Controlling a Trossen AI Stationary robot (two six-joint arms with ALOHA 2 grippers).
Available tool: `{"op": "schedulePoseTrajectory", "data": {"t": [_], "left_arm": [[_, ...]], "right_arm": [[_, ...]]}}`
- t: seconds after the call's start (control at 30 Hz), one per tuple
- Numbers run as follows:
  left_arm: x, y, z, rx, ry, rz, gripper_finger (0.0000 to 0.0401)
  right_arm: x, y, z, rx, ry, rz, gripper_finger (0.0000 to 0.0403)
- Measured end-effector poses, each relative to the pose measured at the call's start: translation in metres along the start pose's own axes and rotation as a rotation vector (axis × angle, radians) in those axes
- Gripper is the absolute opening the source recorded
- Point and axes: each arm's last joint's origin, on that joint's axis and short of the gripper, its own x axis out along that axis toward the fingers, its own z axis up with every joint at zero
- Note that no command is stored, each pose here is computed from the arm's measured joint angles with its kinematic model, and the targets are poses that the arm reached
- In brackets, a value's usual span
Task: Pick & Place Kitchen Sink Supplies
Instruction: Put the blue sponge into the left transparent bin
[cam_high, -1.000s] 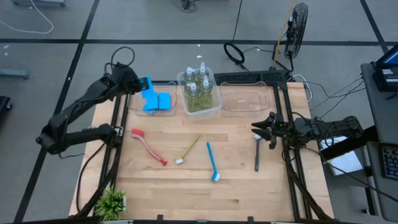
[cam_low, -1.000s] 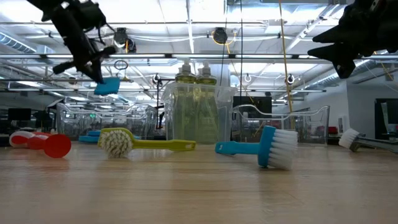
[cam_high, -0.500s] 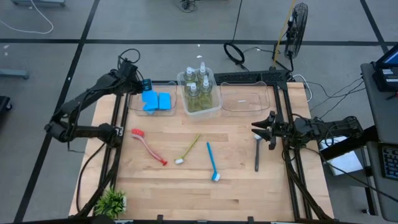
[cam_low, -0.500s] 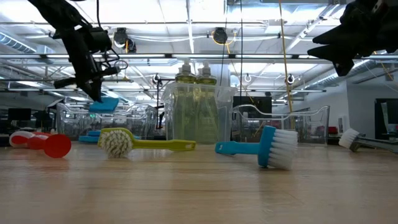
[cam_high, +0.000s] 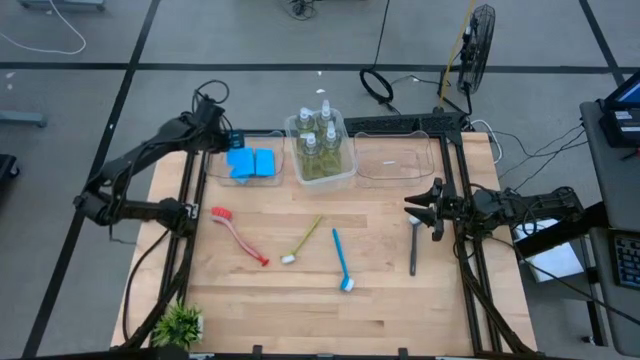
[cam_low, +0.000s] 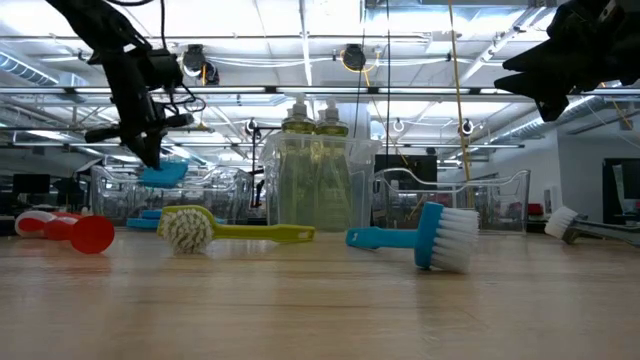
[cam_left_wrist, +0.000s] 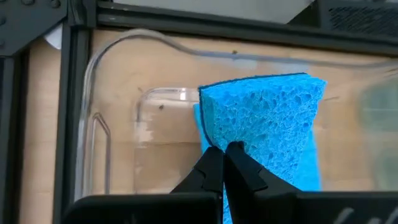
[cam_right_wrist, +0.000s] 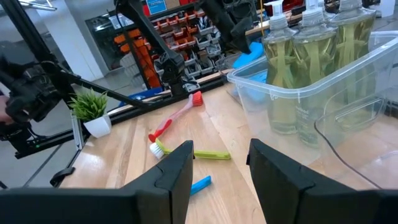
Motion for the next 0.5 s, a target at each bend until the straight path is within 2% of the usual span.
{"op": "schedulePoseTrajectory", "data": {"t": [0.17,0.5], "left_arm": [[0.0068,-0.0032,-0.0023,0.030,-0.001,0.069,0.0000],[0.0074,-0.0036,-0.0026,0.027,-0.004,0.078,0.0009]], "right_arm": [[0.0000,0.0000,0.0000,0.000,0.000,0.001,0.0142],[0.0000,0.0000,-0.0002,-0.009,0.002,0.000,0.0142]]}}
